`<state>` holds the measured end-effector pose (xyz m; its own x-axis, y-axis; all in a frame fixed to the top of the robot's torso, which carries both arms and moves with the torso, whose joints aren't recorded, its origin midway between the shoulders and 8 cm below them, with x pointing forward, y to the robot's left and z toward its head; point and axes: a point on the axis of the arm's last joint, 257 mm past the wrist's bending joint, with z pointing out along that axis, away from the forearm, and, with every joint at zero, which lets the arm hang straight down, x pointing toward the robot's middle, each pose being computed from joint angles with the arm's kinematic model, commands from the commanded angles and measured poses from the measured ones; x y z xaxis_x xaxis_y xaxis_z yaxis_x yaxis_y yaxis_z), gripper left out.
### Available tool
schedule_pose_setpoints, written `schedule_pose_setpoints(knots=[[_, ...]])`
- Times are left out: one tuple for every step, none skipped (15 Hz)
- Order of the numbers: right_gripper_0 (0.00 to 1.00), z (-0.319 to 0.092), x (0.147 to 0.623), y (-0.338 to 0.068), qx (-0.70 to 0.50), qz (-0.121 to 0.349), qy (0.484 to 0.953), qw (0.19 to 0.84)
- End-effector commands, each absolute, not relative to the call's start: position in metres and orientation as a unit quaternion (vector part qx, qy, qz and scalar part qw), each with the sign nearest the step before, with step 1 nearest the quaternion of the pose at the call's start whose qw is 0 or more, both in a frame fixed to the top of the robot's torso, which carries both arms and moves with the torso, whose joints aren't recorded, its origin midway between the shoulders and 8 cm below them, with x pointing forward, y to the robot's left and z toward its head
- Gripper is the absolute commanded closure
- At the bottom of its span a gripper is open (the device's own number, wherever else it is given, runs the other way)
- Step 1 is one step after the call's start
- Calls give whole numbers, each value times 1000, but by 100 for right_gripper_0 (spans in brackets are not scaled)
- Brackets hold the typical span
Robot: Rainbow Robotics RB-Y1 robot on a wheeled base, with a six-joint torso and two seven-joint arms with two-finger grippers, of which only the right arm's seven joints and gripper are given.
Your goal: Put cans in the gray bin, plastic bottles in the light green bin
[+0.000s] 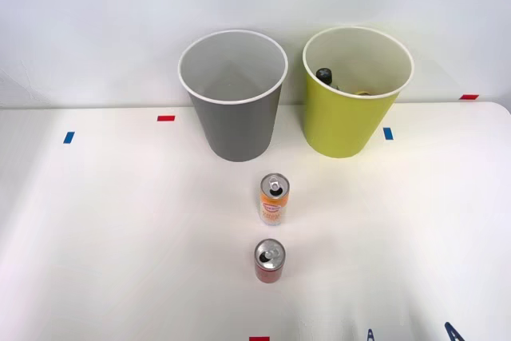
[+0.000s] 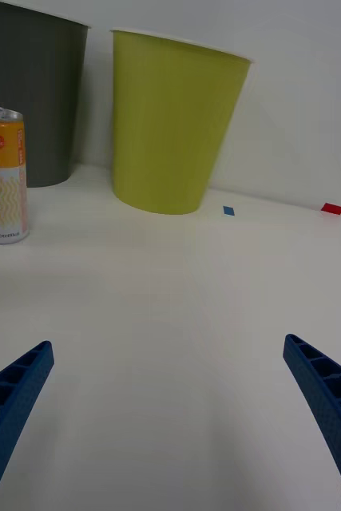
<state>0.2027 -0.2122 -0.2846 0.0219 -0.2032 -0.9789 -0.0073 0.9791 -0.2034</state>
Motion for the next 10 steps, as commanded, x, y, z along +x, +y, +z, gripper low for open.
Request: schedule_pose_setpoints(knots=[[0,-285,203,-212,-76,-69,696,711],[0,-285,203,-212,-76,-69,696,711],[0,-285,203,-212,-76,-69,696,711],[0,-285,203,-212,-76,-69,696,711],[0,-285,203,-212,-76,-69,696,711],[0,-285,203,-212,-76,-69,696,711],[0,-285,203,-212,-76,-69,696,711],[0,-285,203,-212,-76,-69,696,711],[0,-285,203,-212,-76,-69,696,711],[0,-285,203,-212,-76,-69,696,711]])
